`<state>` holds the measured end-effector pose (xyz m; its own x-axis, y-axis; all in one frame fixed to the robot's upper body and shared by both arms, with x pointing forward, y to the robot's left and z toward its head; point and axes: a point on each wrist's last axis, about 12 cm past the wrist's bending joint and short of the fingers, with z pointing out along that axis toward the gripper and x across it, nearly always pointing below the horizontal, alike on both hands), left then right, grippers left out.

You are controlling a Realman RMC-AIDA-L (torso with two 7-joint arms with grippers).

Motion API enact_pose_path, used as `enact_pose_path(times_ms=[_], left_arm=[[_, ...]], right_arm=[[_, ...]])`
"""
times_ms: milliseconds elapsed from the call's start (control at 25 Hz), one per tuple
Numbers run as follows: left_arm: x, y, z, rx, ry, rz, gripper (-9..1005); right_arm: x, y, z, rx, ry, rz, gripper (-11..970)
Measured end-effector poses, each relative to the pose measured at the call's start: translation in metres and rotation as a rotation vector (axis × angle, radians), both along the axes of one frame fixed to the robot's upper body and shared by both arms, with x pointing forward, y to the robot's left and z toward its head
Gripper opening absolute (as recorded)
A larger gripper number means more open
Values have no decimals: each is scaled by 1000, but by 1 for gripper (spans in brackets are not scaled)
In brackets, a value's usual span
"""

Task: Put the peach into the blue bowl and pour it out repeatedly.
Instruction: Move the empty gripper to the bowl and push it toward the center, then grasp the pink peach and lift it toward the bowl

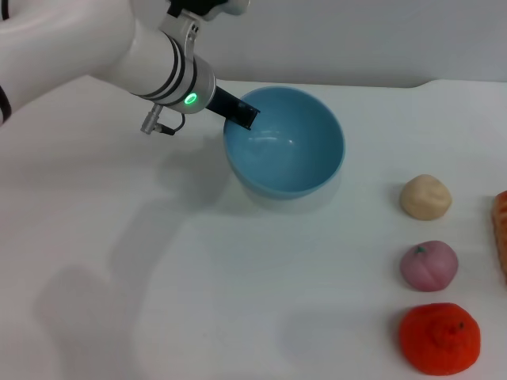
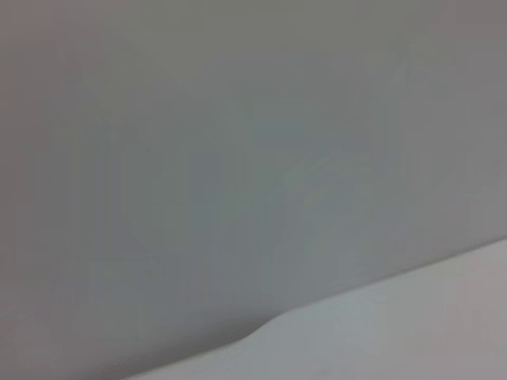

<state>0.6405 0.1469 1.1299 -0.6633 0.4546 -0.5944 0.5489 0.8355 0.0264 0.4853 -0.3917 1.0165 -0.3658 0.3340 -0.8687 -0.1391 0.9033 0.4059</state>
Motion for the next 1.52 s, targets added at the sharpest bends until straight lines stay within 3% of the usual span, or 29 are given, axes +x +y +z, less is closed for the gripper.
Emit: enact_pose_path(times_ms=[160, 280, 440, 600, 800, 1280, 1520], left_arm=[[1, 0, 3, -7, 4, 5, -1], [1, 0, 3, -9, 4, 8, -1], [2, 0, 2, -10, 3, 10, -1], [2, 1, 1, -15, -1, 15, -1], [1, 2, 0, -17, -3, 18, -2], [-1, 5, -5, -22, -7, 29, -2], [-3, 8, -9, -23, -2, 38, -1]], right_arm=[[19, -3, 38, 9, 105, 203, 662], [32, 14, 58, 5, 228, 378, 662], [45, 45, 61, -23, 421, 553, 662], [52, 77, 44, -59, 554, 664, 661], [53, 86, 26, -56, 609, 632, 661], [52, 91, 19, -53, 624, 623, 660], [54, 92, 21, -54, 618, 632, 434]])
